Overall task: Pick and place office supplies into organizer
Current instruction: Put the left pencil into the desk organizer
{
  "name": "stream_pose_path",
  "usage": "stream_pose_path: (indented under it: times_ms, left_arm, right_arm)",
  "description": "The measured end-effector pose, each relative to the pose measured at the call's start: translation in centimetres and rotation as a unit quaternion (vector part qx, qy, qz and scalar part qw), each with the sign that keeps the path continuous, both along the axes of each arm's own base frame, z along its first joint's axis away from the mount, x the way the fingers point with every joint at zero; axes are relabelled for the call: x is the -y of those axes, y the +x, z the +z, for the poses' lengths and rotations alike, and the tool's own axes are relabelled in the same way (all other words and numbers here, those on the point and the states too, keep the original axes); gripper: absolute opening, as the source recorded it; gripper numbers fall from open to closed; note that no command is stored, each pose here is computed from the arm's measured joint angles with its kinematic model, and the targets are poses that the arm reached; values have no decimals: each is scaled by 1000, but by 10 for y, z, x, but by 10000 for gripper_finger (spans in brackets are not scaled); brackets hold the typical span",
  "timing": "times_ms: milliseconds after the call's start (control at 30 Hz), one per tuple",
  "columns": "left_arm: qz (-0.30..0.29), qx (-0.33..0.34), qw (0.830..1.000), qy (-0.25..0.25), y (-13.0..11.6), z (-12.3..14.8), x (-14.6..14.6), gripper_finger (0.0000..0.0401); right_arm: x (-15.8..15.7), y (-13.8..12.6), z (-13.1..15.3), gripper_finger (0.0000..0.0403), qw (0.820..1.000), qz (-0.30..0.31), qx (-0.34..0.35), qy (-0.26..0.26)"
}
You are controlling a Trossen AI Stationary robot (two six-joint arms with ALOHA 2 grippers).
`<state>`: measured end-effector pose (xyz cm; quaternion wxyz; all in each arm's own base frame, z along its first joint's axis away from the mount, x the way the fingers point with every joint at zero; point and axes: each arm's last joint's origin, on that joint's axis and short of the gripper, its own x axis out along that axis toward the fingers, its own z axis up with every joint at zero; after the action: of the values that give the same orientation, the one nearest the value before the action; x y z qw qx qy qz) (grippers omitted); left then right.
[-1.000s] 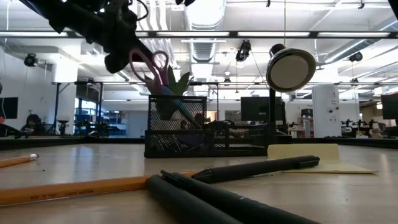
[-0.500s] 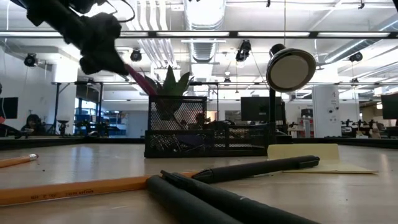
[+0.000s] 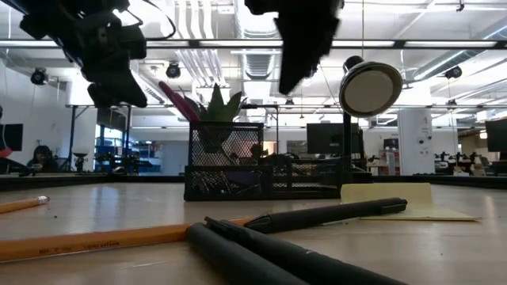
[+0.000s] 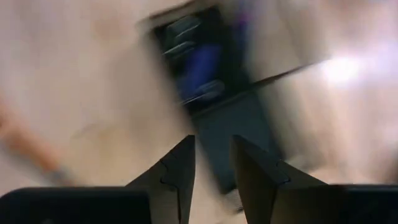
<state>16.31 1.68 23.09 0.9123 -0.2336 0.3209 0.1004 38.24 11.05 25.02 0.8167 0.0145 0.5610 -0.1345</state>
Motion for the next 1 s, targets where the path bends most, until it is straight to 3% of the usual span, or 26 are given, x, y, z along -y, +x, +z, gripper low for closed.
stream_pose_path:
  times_ms: [133,367,500,700,867,1000]
  left_arm:
    - [-15,-5,1000,-27,-1,-5,12,35]
    - [-52,-17,997,-61,-2,-21,34,35]
    - [-80,-37,993,-75,-6,-32,48,35]
    - [-139,-57,986,-74,-11,-40,68,35]
    - [-231,-59,970,-43,-17,-41,86,35]
    - [-287,-55,956,-39,-23,-41,101,35]
  right_arm:
    - [-30,-16,-19,93,992,71,-57,85]
    - [-63,-40,-44,93,986,102,-93,94]
    - [-69,-35,-46,93,989,8,-49,140]
    - [-74,-24,-41,93,982,-71,29,174]
    - [-72,-16,-37,93,947,-226,118,196]
    - [-74,-11,-35,93,916,-286,151,237]
